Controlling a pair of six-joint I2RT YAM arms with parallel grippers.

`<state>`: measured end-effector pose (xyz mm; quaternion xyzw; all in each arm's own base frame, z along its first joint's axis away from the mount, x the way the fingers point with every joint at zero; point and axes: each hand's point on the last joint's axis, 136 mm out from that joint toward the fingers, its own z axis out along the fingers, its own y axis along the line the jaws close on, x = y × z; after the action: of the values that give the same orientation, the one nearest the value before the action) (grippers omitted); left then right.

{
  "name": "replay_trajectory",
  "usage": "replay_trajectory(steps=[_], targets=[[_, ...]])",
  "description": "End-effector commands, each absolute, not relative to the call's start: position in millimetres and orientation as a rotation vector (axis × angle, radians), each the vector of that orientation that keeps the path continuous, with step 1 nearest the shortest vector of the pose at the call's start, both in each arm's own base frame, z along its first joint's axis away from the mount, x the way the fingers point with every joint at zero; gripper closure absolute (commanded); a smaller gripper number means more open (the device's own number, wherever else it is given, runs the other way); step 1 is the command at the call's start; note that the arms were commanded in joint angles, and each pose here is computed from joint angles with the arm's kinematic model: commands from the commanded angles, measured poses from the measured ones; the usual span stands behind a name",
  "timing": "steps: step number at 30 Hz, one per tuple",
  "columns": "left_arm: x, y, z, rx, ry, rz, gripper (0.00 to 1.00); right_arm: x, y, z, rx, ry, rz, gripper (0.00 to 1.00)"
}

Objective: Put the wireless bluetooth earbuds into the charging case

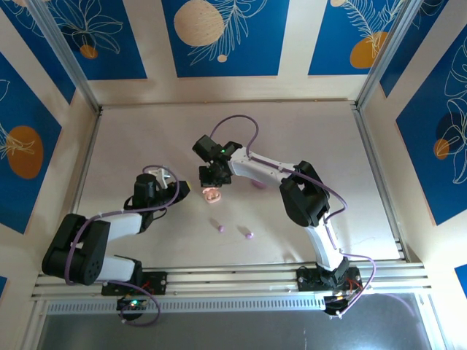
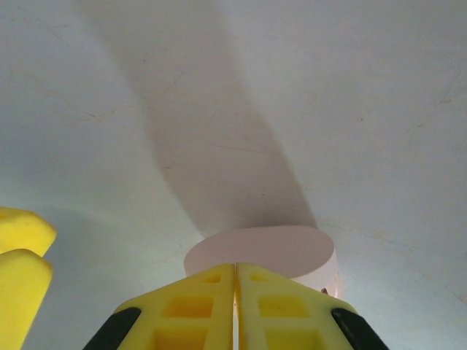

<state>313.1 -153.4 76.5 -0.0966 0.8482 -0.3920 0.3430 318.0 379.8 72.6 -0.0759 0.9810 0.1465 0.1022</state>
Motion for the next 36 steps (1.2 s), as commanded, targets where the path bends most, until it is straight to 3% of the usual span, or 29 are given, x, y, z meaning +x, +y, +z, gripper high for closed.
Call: replay_trajectory(steps=[1,18,36], targets=[[315.8,-163.2,85.4,-0.183,2.185,-1.046,0.72,302.3,373.4,67.2,-0.245,2.946,0.398,0.90],[316.3,-165.9,84.8,-0.174,2.189,-1.050,0.71,286.4,364.1,88.4,-0.245,2.889,0.416,0.89],[322.4,-185.2,82.5,-0.097,2.232,-1.131,0.69,256.3,347.8,68.4,-0.167,2.906,0.600,0.87]])
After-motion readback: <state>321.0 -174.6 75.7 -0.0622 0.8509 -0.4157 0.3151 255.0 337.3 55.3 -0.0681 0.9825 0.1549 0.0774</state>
